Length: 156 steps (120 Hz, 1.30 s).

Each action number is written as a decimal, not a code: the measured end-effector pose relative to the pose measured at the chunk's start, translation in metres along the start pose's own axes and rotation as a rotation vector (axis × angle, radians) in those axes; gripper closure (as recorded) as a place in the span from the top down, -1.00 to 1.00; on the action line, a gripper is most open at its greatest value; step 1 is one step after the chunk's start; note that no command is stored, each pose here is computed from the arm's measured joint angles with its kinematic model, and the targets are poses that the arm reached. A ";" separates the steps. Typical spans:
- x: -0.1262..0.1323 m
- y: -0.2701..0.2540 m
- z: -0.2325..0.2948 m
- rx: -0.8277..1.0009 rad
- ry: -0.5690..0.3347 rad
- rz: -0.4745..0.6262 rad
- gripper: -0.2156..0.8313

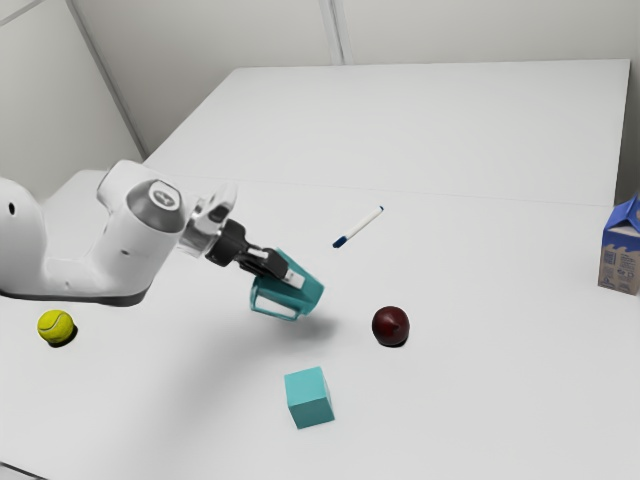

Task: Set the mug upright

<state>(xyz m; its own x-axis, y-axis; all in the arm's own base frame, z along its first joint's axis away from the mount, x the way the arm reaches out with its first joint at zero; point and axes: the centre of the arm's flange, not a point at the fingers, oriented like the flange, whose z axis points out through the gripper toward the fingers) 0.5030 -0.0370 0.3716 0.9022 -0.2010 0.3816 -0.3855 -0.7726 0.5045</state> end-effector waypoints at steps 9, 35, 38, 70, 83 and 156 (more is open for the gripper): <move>0.002 -0.007 -0.011 0.100 -0.068 0.068 -0.89; 0.022 -0.015 -0.029 0.362 -0.246 0.230 -0.90; 0.024 -0.018 -0.028 0.384 -0.263 0.233 -0.90; 0.035 -0.053 -0.004 0.509 -0.380 0.183 -0.91; 0.033 -0.055 0.008 0.525 -0.403 0.164 -0.91; 0.029 -0.062 0.017 0.573 -0.398 0.057 -0.79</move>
<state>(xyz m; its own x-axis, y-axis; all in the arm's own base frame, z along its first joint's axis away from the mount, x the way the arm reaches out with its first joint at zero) 0.5563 -0.0051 0.3380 0.9282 -0.3711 0.0268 -0.3700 -0.9283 -0.0379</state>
